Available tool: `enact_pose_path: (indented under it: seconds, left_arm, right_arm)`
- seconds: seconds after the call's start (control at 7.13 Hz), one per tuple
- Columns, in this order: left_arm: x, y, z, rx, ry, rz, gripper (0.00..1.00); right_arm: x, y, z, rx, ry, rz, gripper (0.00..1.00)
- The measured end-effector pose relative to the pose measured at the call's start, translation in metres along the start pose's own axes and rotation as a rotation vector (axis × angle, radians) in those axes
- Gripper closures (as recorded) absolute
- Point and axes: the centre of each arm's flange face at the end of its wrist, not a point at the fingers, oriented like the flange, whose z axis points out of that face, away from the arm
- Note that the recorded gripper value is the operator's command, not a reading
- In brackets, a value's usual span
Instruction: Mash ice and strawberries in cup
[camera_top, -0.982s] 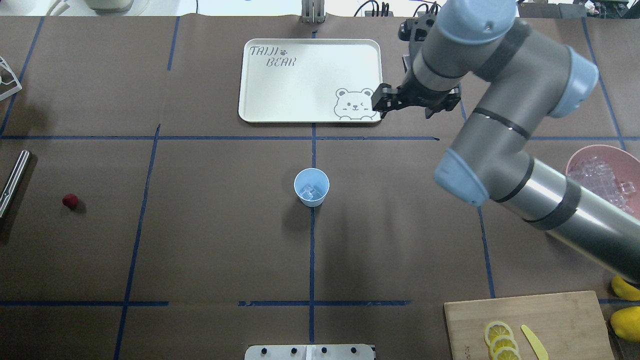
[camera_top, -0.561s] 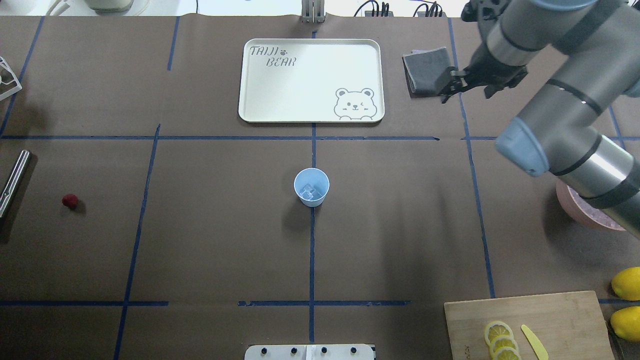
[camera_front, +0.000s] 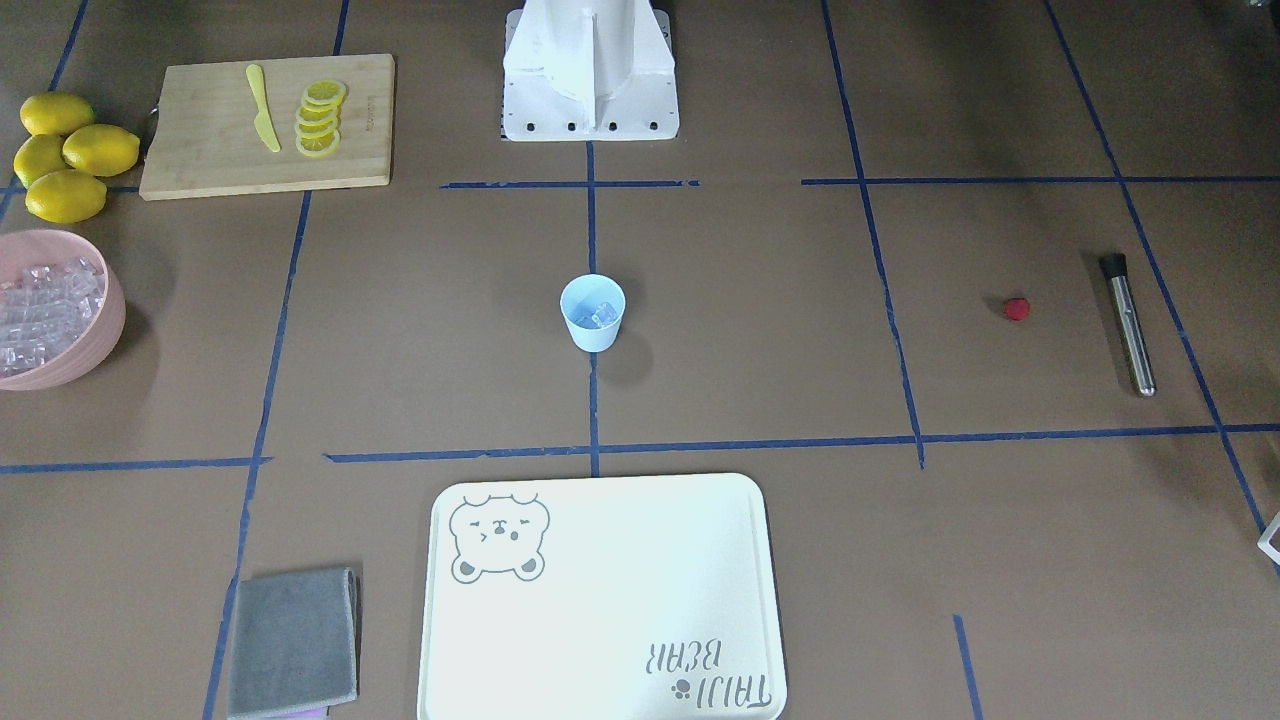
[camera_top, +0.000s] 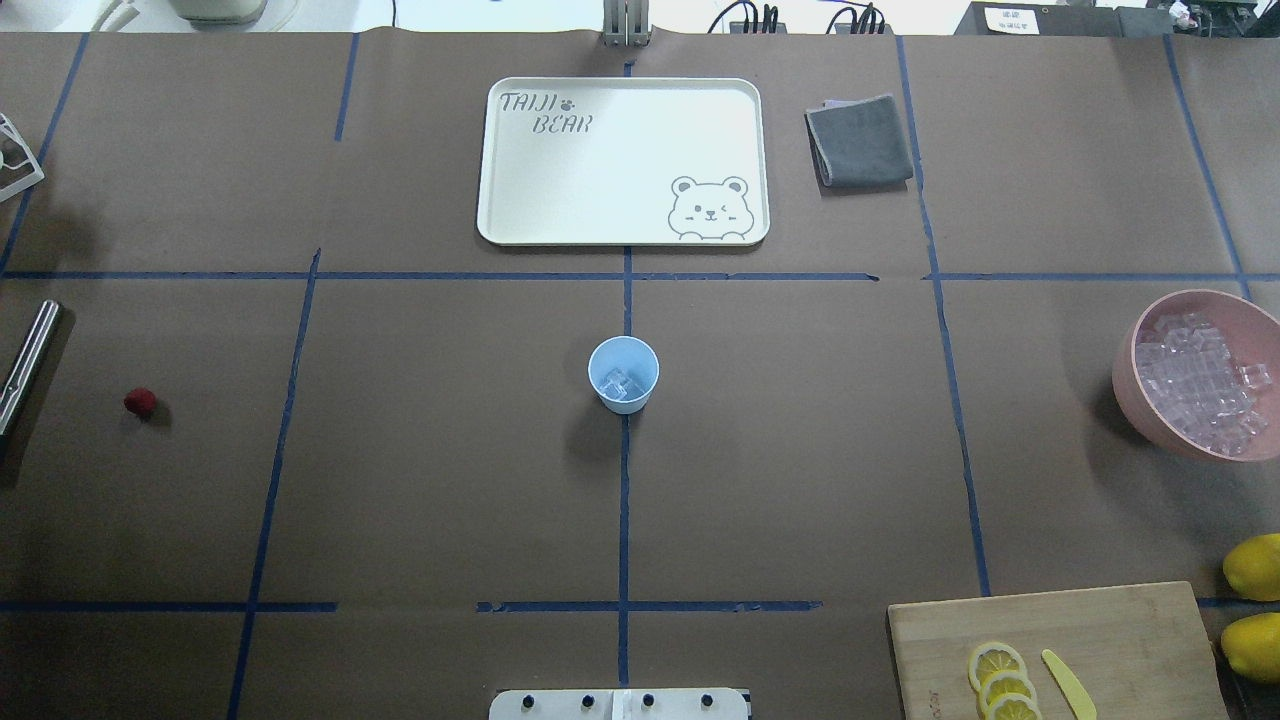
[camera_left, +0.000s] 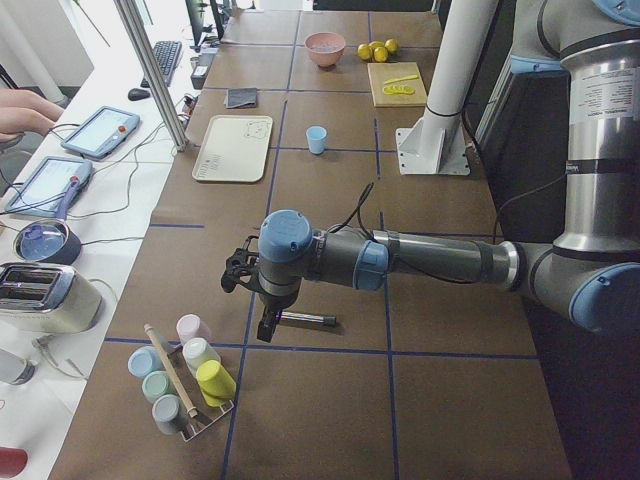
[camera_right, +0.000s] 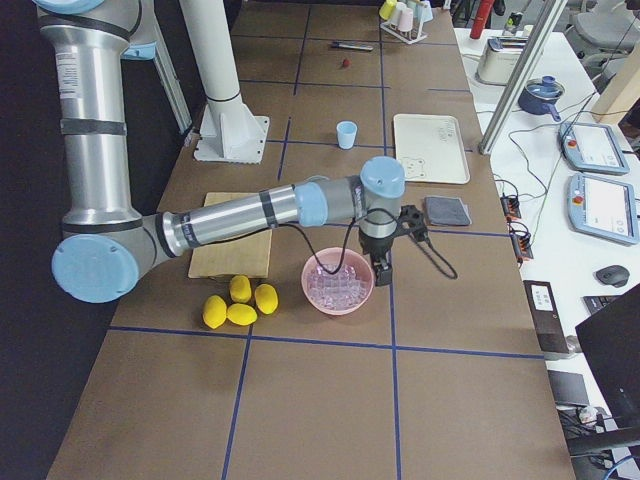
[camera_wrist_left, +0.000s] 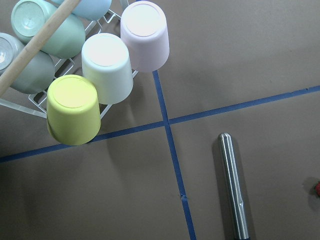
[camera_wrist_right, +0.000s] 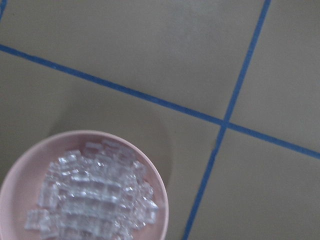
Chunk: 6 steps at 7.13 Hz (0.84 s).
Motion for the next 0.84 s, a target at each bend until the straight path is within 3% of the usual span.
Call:
enact_pose_path:
  seconds: [0.28, 0.56, 0.84]
  left_arm:
    - [0.003, -0.002, -0.001, 0.007, 0.000, 0.010, 0.00]
    - [0.046, -0.016, 0.016, -0.022, 0.020, 0.045, 0.00]
    - [0.107, -0.024, 0.050, -0.075, 0.036, -0.116, 0.00]
  right_arm:
    - [0.043, 0.074, -0.001, 0.004, -0.025, 0.108, 0.01]
    - [0.045, 0.084, -0.012, 0.032, -0.027, 0.187, 0.01]
    - [0.043, 0.081, -0.014, 0.048, -0.023, 0.198, 0.01]
